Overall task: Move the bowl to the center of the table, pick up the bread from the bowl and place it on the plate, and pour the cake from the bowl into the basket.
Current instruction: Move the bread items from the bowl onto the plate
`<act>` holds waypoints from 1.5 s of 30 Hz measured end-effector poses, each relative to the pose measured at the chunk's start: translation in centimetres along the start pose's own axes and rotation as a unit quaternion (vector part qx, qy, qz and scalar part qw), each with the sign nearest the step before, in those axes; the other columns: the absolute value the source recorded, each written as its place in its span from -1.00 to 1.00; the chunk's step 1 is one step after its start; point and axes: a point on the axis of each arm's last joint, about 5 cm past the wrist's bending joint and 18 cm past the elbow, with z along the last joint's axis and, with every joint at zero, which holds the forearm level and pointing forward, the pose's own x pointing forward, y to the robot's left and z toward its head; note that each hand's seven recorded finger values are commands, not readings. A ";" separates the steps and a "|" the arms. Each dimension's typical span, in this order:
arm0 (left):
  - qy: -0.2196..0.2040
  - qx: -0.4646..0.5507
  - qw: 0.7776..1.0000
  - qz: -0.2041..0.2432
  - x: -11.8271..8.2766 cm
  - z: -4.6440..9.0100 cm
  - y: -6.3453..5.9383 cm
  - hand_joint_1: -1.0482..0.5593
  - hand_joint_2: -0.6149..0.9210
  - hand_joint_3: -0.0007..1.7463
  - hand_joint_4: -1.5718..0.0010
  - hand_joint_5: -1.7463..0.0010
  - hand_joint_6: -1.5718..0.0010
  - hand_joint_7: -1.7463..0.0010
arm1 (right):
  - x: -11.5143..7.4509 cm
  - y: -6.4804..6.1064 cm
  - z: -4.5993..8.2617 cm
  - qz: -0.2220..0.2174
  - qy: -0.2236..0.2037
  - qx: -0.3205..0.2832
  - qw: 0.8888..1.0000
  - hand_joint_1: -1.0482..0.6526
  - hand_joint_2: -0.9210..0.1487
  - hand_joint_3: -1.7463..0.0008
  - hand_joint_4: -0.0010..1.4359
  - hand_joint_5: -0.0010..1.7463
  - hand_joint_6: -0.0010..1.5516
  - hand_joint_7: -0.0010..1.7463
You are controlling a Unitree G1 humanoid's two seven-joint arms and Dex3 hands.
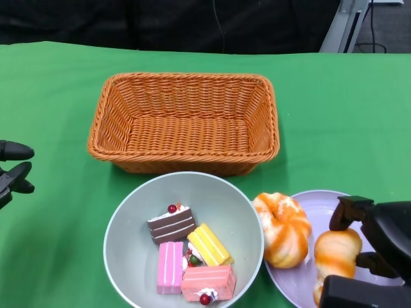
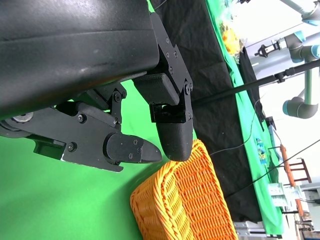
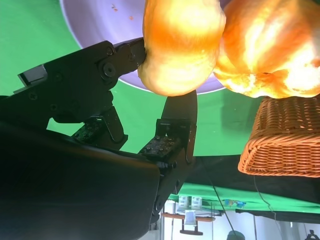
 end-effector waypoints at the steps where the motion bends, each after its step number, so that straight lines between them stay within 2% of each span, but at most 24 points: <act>1: -0.001 0.000 1.000 -0.001 0.0 0.0 0.0 0.12 1.00 -0.77 -0.05 -0.48 -0.10 -0.01 | 0.1 0.0 0.0 -0.001 0.002 0.000 1.000 -0.04 -1.00 0.90 0.11 1.00 -0.11 0.46; 2: -0.001 0.000 1.000 -0.003 0.0 0.0 0.0 0.13 1.00 -0.77 -0.05 -0.48 -0.10 -0.01 | 0.1 0.0 0.0 -0.003 0.003 0.000 1.000 -0.06 -1.00 0.93 0.12 1.00 -0.04 0.31; 4: -0.002 0.001 1.000 -0.003 -0.1 0.1 0.0 0.13 1.00 -0.77 -0.05 -0.48 -0.10 -0.01 | 0.3 0.2 -0.1 -0.006 0.005 -0.001 1.000 -0.06 -1.00 0.95 0.13 1.00 0.01 0.22; 5: -0.003 0.002 1.000 -0.003 0.0 0.1 0.0 0.14 1.00 -0.76 -0.04 -0.47 -0.10 -0.01 | 0.4 0.4 -0.1 -0.007 0.006 -0.001 1.000 -0.07 -1.00 0.96 0.13 1.00 0.07 0.11; 10: -0.003 0.002 1.000 -0.003 0.0 0.1 0.0 0.14 1.00 -0.75 -0.03 -0.47 -0.09 -0.01 | 0.7 0.6 0.1 -0.009 0.001 -0.001 1.000 -0.07 -1.00 0.96 0.13 1.00 0.12 0.02; 11: -0.003 0.002 1.000 -0.003 0.0 0.1 0.0 0.14 1.00 -0.75 -0.03 -0.47 -0.09 -0.01 | 0.7 0.7 0.1 -0.009 0.001 -0.001 1.000 -0.08 -1.00 0.97 0.11 1.00 0.15 -0.08; 12: -0.003 0.002 1.000 -0.003 0.0 0.1 0.0 0.13 1.00 -0.76 -0.02 -0.47 -0.09 -0.01 | 0.7 0.7 0.2 -0.009 0.002 -0.001 1.000 -0.07 -1.00 0.98 0.09 0.95 0.17 -0.20; 14: -0.004 0.002 1.000 -0.003 0.0 0.1 0.0 0.12 1.00 -0.76 -0.03 -0.48 -0.09 -0.01 | 0.7 0.7 0.2 -0.009 0.007 0.000 1.000 -0.03 -1.00 0.98 0.06 0.69 0.20 -0.57; 15: -0.004 0.003 1.000 -0.003 0.0 0.1 0.0 0.12 1.00 -0.76 -0.03 -0.48 -0.09 -0.01 | 0.7 0.6 0.2 -0.010 0.012 0.002 1.000 -0.03 -1.00 0.99 0.00 0.58 0.15 -0.72; 17: -0.007 0.003 1.000 -0.005 -0.1 0.1 0.0 0.12 1.00 -0.75 -0.03 -0.48 -0.09 -0.01 | 0.7 0.5 0.4 -0.010 0.024 0.002 1.000 -0.04 -0.98 1.00 -0.08 0.49 0.07 -0.83; 20: -0.011 0.004 1.000 -0.009 -0.1 0.1 0.0 0.13 1.00 -0.74 -0.03 -0.48 -0.09 -0.01 | 0.7 0.5 0.8 -0.005 0.033 -0.001 0.999 -0.05 -0.97 1.00 -0.10 0.46 0.04 -0.88; 21: -0.011 0.004 1.000 -0.009 -0.1 0.1 0.0 0.12 1.00 -0.74 -0.02 -0.48 -0.08 -0.01 | 0.6 0.5 1.0 -0.003 0.034 -0.010 0.999 -0.11 -0.99 1.00 -0.19 0.34 -0.14 -0.94; 22: -0.011 0.005 1.000 -0.010 -0.1 0.1 0.0 0.12 1.00 -0.75 -0.02 -0.48 -0.08 -0.01 | 0.6 0.4 1.2 -0.001 0.039 -0.026 0.999 -0.14 -0.99 0.99 -0.21 0.28 -0.20 -0.97; 25: -0.010 0.007 1.000 -0.010 -0.1 0.1 0.0 0.12 1.00 -0.76 -0.02 -0.48 -0.08 -0.01 | 0.5 0.4 1.5 0.005 0.050 -0.053 0.997 -0.16 -1.00 0.99 -0.22 0.22 -0.25 -0.99; 26: -0.010 0.008 1.000 -0.011 -0.1 0.1 0.0 0.12 1.00 -0.76 -0.01 -0.47 -0.08 -0.01 | 0.5 0.4 1.6 0.012 0.054 -0.060 0.997 -0.18 -1.00 0.96 -0.22 -0.10 -0.32 -0.99; 27: -0.009 0.008 1.000 -0.011 -0.1 0.1 0.0 0.12 1.00 -0.76 -0.01 -0.47 -0.09 -0.01 | 0.5 0.3 1.7 0.019 0.060 -0.069 0.996 -0.20 -1.00 0.94 -0.13 -0.42 -0.37 -0.99; 29: -0.008 0.008 1.000 -0.011 -0.1 0.1 0.0 0.12 1.00 -0.77 -0.01 -0.46 -0.09 0.00 | 0.4 0.1 1.9 0.030 0.070 -0.082 0.994 -0.20 -1.00 0.93 -0.09 -0.60 -0.39 -1.00; 31: -0.008 0.009 1.000 -0.011 -0.1 0.1 0.0 0.12 1.00 -0.76 -0.02 -0.46 -0.09 0.00 | 0.3 0.0 2.2 0.038 0.076 -0.087 0.993 -0.22 -1.00 0.92 -0.21 -0.79 -0.47 -1.00; 36: -0.003 0.008 1.000 -0.010 -0.2 -0.1 0.0 0.10 1.00 -0.77 -0.02 -0.46 -0.09 0.00 | 0.2 -0.4 2.9 0.054 0.088 -0.089 0.991 -0.27 -1.00 0.91 -0.36 -0.92 -0.59 -1.00; 41: -0.003 0.009 1.000 -0.011 -0.2 -0.1 0.0 0.10 1.00 -0.77 -0.02 -0.47 -0.09 0.00 | 0.2 -0.5 3.1 0.060 0.094 -0.091 0.990 -0.28 -1.00 0.91 -0.37 -0.94 -0.60 -1.00; 42: -0.003 0.009 1.000 -0.011 -0.2 -0.1 0.0 0.12 1.00 -0.77 -0.02 -0.46 -0.09 0.00 | 0.2 -0.5 3.2 0.062 0.095 -0.092 0.989 -0.30 -1.00 0.89 -0.42 -0.96 -0.67 -1.00; 45: -0.003 0.009 1.000 -0.011 -0.2 -0.1 0.0 0.13 1.00 -0.76 -0.02 -0.46 -0.09 0.01 | 0.2 -0.7 3.4 0.070 0.099 -0.099 0.988 -0.32 -1.00 0.88 -0.45 -0.97 -0.72 -1.00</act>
